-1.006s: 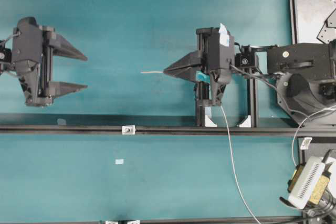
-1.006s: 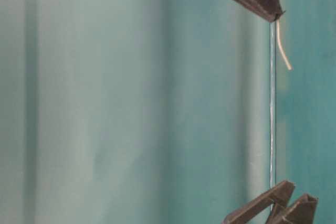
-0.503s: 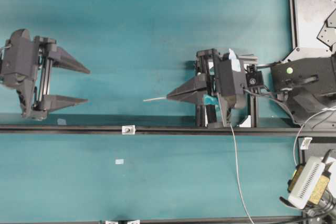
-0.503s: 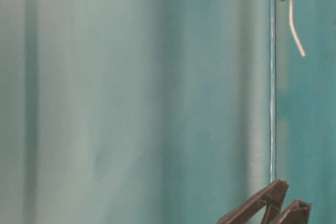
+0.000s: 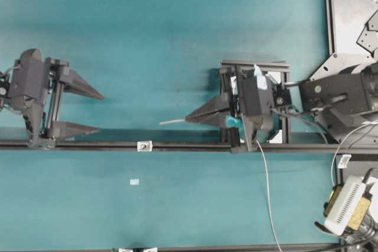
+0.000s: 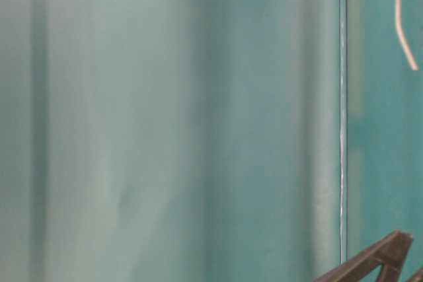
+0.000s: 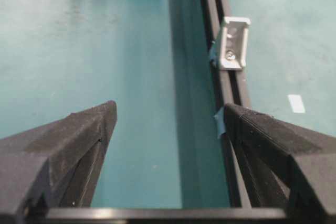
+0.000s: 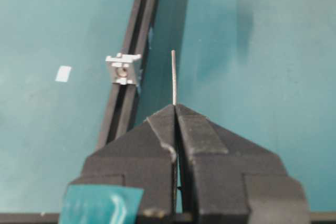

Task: Insert the wire into the hole on the right side and pull it with the left arm.
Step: 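Carry the wire tip with the right gripper toward the front rail bracket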

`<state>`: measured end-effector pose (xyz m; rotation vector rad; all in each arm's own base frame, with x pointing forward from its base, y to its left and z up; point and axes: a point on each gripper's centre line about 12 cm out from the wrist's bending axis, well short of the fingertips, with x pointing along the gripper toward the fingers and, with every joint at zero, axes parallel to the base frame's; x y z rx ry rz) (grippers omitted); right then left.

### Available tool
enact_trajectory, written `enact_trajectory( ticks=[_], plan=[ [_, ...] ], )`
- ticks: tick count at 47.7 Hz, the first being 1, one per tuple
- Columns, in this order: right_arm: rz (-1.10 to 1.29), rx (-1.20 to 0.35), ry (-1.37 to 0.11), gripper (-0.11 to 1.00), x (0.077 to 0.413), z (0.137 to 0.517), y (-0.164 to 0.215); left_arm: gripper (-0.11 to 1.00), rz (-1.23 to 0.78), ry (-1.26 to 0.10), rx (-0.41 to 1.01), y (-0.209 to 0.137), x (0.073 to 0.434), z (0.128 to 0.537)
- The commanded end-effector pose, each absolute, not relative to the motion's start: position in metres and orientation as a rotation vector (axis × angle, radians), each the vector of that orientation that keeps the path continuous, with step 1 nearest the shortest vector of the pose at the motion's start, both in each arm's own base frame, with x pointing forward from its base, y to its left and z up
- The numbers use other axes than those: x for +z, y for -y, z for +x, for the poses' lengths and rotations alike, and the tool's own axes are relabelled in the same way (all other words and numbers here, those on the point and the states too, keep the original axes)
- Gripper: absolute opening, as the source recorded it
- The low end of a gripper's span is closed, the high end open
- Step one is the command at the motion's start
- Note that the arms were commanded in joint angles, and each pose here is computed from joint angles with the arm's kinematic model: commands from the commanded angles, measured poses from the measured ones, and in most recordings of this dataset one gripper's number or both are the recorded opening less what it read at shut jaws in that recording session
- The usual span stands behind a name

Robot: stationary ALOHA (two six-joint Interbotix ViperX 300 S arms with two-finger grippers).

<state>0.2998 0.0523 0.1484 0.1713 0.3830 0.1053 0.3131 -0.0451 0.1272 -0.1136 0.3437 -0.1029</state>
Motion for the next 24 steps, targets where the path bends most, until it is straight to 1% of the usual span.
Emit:
enact_trajectory(
  ticks=[1, 14, 24],
  plan=[
    [0.167, 0.126, -0.359, 0.01, 0.151, 0.302, -0.059, 0.86, -0.118, -0.291, -0.114, 0.049, 0.135, 0.319],
    [0.151, 0.165, -0.367, 0.01, 0.141, 0.305, -0.073, 0.86, -0.12, -0.273, -0.122, 0.052, 0.13, 0.32],
    [0.172, 0.147, -0.375, 0.01, 0.133, 0.306, -0.075, 0.86, -0.118, -0.275, -0.135, 0.056, 0.13, 0.319]
  ],
)
